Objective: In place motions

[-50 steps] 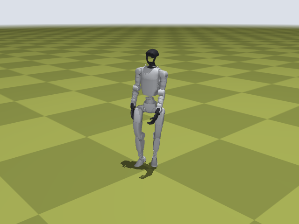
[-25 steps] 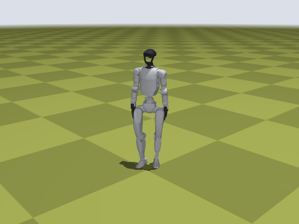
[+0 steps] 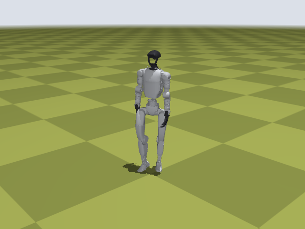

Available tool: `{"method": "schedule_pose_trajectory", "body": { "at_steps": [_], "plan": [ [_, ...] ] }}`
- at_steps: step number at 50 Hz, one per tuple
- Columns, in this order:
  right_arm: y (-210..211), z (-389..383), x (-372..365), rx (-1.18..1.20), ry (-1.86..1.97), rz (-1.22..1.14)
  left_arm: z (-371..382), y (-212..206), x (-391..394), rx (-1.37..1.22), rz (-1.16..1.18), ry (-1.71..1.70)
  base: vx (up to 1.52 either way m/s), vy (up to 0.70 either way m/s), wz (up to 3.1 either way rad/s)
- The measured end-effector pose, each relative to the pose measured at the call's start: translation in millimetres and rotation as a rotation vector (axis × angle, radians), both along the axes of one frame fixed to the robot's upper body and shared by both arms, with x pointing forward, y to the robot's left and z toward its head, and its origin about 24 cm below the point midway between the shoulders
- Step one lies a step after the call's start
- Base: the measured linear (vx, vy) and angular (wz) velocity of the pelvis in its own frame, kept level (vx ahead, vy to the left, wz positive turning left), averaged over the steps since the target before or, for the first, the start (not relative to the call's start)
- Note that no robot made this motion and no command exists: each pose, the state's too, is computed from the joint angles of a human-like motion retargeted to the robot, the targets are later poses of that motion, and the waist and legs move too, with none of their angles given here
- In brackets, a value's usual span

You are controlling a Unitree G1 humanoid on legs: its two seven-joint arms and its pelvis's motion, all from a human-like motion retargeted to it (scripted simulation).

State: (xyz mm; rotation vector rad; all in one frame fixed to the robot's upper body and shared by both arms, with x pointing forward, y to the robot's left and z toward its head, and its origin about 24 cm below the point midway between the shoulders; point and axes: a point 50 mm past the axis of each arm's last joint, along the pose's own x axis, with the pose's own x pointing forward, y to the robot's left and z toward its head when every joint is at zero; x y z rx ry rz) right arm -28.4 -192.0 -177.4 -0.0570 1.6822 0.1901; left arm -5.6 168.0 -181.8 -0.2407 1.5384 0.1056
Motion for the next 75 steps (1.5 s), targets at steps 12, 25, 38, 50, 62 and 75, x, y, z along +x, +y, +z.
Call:
{"method": "schedule_pose_trajectory", "body": {
  "at_steps": [12, 25, 38, 50, 62, 75],
  "plan": [
    [-12, 5, -22, -0.057, 0.064, -0.055, 0, -5, -13, -0.014, 0.000, 0.031, -0.01, 0.02, -0.01],
    [7, -2, 38, -0.017, -0.135, -0.179, 8, -23, -74, -0.007, 0.159, 0.226, -0.13, 0.13, 0.21],
    [71, 36, 209, 0.213, -0.688, 0.184, 22, -23, -120, -0.073, 0.028, 0.372, -0.09, -0.02, 0.04],
    [39, 0, 94, 0.118, -0.322, 0.183, 7, 2, -55, 0.127, 0.089, 0.221, 0.25, -0.23, -0.79],
    [-45, 23, -73, -0.238, 0.174, -0.378, 41, 7, 191, 0.006, -0.084, -0.513, -0.07, -0.15, 0.80],
    [-23, 25, -99, -0.236, 0.267, -0.359, 13, -1, 115, 0.009, -0.067, -0.344, 0.05, 0.01, -0.18]
  ]
}}
